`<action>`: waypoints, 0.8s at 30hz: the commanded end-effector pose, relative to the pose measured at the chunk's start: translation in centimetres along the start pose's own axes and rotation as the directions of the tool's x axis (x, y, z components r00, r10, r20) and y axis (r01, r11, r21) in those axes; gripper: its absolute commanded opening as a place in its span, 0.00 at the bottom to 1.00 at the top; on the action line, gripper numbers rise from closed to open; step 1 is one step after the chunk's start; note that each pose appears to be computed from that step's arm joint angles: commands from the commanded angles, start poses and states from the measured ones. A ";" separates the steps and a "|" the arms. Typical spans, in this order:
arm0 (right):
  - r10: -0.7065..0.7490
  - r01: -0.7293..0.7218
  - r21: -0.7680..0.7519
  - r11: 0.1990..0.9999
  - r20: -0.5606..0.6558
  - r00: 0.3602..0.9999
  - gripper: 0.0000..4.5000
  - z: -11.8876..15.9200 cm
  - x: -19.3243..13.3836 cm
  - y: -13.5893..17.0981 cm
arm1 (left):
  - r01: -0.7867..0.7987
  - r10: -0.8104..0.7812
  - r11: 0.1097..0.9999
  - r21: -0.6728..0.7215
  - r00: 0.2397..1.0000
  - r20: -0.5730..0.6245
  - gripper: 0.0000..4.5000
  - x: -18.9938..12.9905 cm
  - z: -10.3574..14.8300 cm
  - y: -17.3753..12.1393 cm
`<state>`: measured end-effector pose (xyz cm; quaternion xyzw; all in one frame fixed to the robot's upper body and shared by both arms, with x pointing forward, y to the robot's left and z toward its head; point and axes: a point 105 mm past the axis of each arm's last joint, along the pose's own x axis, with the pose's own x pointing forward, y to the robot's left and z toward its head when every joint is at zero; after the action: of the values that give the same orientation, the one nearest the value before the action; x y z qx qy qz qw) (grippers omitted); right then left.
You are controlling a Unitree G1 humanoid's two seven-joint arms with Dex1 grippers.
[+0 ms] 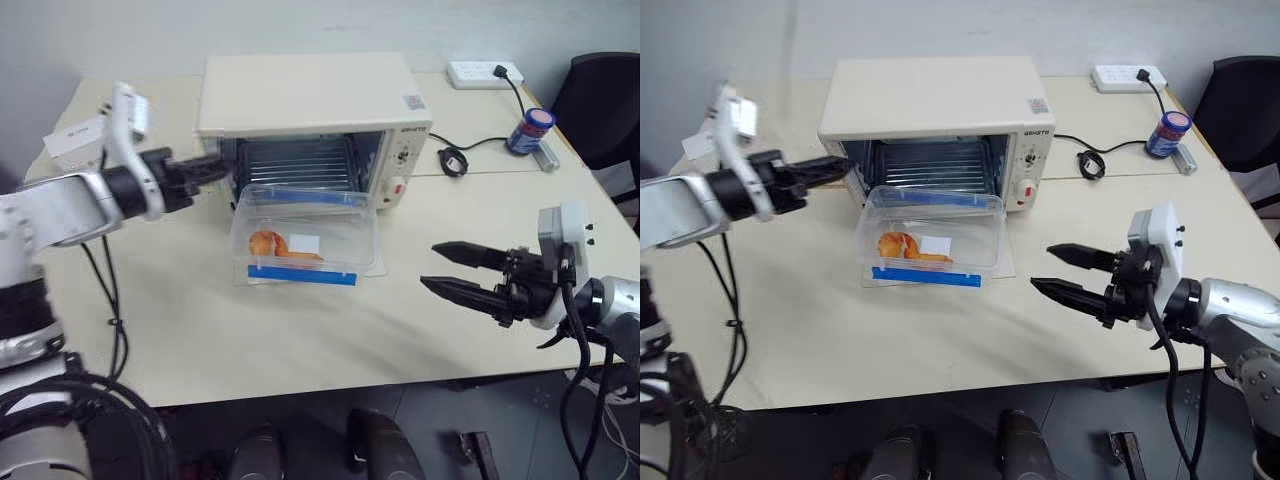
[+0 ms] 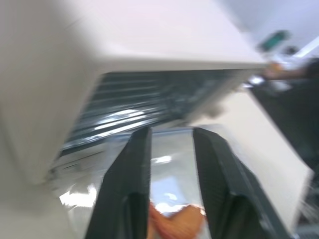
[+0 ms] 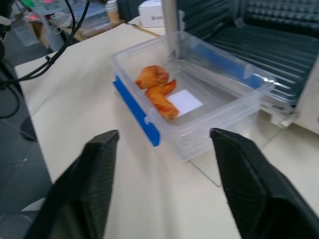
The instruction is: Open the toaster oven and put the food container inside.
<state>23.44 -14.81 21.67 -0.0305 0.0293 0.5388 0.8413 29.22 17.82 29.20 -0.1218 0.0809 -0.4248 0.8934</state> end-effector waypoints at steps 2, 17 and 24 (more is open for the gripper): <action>0.102 -0.103 -0.007 0.995 -0.020 0.995 0.28 -0.8 1.9 1.4 | 0.277 -0.260 0.957 0.080 0.949 -0.177 0.00 -1.9 -3.6 -4.4; 0.000 -0.014 -0.153 0.988 -0.090 0.996 0.00 -3.9 9.8 -3.5 | 0.185 -0.084 0.944 0.274 0.936 -0.342 0.00 3.0 -10.7 0.9; -0.285 0.290 -0.239 0.927 0.056 0.957 0.00 -1.0 14.0 -9.8 | -0.075 0.121 0.941 0.329 0.985 -0.123 0.00 7.4 -7.5 5.2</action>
<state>37.10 -5.99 18.19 -0.1320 -0.0155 0.4416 0.8873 34.73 13.45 18.79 0.0464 0.1132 -0.4263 0.8963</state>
